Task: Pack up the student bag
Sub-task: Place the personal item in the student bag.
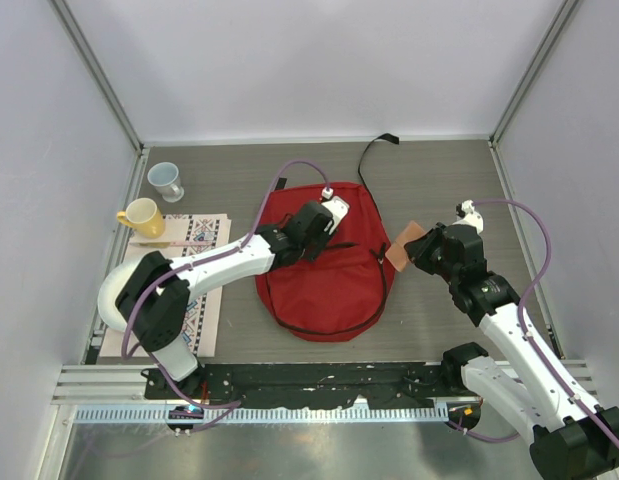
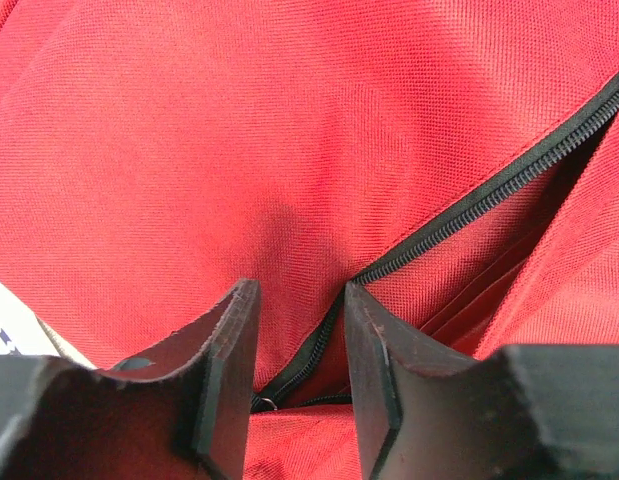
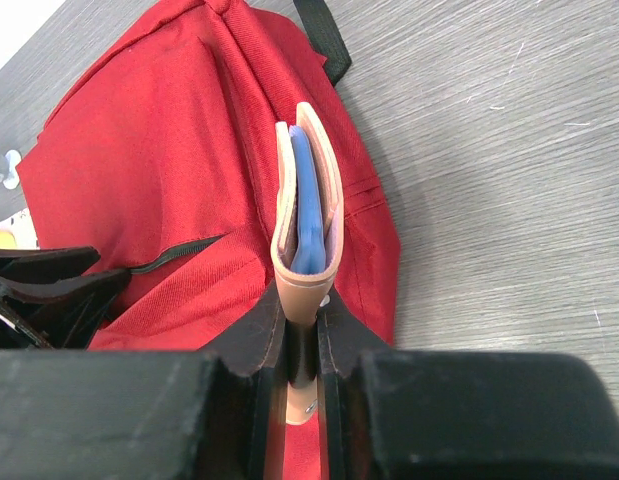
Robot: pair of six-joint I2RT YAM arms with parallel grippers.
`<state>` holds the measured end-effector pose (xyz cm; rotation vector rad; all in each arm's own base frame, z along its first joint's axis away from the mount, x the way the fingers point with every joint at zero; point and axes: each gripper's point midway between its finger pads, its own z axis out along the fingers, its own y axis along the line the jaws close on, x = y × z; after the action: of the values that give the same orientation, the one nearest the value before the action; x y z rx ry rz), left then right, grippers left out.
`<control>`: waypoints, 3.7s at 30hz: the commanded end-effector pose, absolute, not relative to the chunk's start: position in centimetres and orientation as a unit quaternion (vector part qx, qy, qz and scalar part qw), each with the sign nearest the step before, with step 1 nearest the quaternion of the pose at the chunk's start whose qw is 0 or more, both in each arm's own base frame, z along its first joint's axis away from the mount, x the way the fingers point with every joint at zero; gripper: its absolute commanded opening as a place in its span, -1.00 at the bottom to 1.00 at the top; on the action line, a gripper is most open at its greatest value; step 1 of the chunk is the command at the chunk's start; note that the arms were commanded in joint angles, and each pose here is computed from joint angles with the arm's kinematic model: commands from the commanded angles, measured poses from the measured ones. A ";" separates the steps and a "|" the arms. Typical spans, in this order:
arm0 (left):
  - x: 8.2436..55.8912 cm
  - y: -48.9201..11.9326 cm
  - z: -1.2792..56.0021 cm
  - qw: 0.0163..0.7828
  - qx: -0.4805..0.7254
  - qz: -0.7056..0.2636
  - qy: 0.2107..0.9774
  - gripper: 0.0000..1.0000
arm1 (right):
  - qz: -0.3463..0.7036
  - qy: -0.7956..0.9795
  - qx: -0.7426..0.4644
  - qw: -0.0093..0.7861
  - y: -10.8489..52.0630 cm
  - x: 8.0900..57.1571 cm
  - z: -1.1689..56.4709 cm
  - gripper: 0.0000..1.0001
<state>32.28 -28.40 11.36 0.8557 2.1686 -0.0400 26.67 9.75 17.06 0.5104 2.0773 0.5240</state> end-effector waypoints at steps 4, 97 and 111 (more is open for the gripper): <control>33.2 -28.0 11.6 0.402 0.331 -0.002 0.854 -0.32 | 0.230 0.824 0.209 0.473 10.1 27.5 18.5 -0.84; 28.0 -32.7 19.8 0.362 0.118 -0.257 0.888 -0.86 | 0.614 0.686 0.240 0.308 24.3 29.5 16.3 -0.98; 27.2 -35.5 20.7 0.340 0.083 -0.325 0.879 -0.88 | 0.597 0.610 0.299 0.427 20.6 32.8 20.1 -0.98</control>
<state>28.72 -33.08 17.94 0.2377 2.3240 -0.6639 30.22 22.93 15.34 0.7309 1.7912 1.5145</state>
